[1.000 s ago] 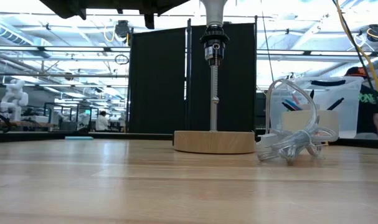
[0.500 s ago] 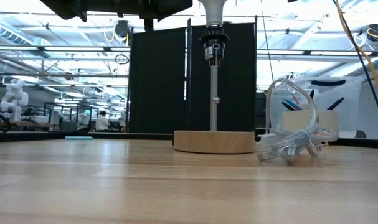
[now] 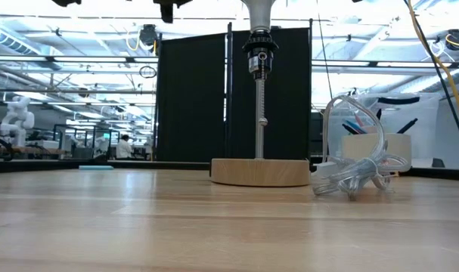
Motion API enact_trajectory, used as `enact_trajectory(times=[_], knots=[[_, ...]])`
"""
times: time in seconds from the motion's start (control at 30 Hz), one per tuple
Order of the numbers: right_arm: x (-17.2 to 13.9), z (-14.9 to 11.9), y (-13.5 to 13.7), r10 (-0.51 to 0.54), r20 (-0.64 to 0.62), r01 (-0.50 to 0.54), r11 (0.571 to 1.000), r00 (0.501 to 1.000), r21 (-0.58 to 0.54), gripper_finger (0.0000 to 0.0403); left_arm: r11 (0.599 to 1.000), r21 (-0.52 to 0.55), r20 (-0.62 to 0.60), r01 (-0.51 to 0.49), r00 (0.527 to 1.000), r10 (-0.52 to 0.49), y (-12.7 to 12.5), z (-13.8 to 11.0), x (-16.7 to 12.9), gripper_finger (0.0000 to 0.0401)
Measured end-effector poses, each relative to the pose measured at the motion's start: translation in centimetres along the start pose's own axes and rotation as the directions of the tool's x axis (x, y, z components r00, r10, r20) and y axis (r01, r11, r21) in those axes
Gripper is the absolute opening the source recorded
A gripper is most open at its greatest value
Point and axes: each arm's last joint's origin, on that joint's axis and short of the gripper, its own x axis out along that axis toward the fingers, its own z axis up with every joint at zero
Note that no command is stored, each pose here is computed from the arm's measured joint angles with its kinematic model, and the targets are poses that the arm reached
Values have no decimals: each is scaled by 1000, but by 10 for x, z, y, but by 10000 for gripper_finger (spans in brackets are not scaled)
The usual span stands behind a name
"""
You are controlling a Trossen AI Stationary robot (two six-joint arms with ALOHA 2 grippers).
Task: Screw lightbulb
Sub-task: Insert the lightbulb into the lamp
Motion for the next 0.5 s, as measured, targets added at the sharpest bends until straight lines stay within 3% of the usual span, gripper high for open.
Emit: enact_trajectory(times=[0.23,0.5], knots=[[9,0,-7,-41,7,41,999,999,1,0,994,17,64,111,992,-112,-6,5,-1,0],[15,1,-11,-3,39,2,1000,999,23,0,988,15,76,152,985,-153,-4,4,1,0]])
